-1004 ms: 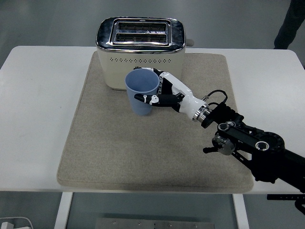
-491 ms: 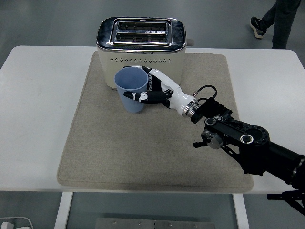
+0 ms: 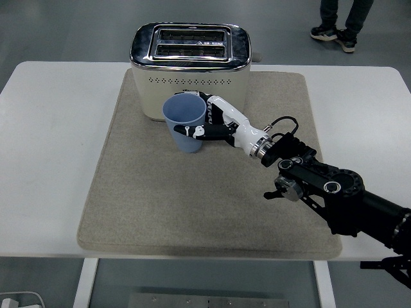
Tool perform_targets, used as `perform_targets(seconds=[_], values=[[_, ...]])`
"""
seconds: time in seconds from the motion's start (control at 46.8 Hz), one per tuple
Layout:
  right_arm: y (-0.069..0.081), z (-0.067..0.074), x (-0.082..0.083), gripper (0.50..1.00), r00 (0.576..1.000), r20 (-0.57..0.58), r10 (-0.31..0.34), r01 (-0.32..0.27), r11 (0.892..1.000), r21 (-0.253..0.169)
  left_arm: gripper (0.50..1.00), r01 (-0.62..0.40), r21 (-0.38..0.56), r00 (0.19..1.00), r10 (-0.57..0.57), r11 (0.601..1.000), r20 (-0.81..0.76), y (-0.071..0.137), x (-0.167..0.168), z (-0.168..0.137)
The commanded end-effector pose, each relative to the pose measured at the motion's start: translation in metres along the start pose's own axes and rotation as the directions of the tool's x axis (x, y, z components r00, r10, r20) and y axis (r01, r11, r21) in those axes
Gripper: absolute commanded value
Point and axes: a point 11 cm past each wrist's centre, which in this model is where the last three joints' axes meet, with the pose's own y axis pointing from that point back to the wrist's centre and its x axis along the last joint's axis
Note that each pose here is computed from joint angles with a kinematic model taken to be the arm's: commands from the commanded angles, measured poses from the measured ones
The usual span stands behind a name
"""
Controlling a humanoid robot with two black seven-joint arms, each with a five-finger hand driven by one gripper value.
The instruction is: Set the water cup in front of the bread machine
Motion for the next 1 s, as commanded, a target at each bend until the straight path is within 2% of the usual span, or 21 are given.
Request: perform_targets(seconds=[0.0, 0.085, 0.363, 0.641, 0.983], values=[[0.001, 0.001, 0.0, 0.672, 1.0, 0.002, 0.002, -0.002, 1.0, -0.002, 1.0, 0.0, 0.0, 1.0, 0.0, 1.0, 0.001, 0.0, 0.0, 0.0], [0.005, 0.009, -0.001, 0.674, 1.0, 0.012, 0.016, -0.015, 1.0, -0.016, 1.0, 0.0, 0.0, 1.0, 0.0, 1.0, -0.001, 0.0, 0.0, 0.0], [0.008, 0.014, -0.001, 0.686, 0.999, 0.012, 0.033, -0.033, 0.999, -0.022, 1.0, 0.0, 0.0, 1.0, 0.0, 1.0, 0.001, 0.0, 0.0, 0.0], [0.012, 0.019, -0.001, 0.819, 0.998, 0.031, 0.047, -0.046, 0.999, -0.025, 1.0, 0.0, 0.0, 1.0, 0.0, 1.0, 0.001, 0.0, 0.0, 0.0], [0.014, 0.023, -0.003, 0.895, 0.998, 0.04, 0.048, -0.047, 0.998, -0.03, 1.0, 0.0, 0.0, 1.0, 0.0, 1.0, 0.001, 0.0, 0.0, 0.0]])
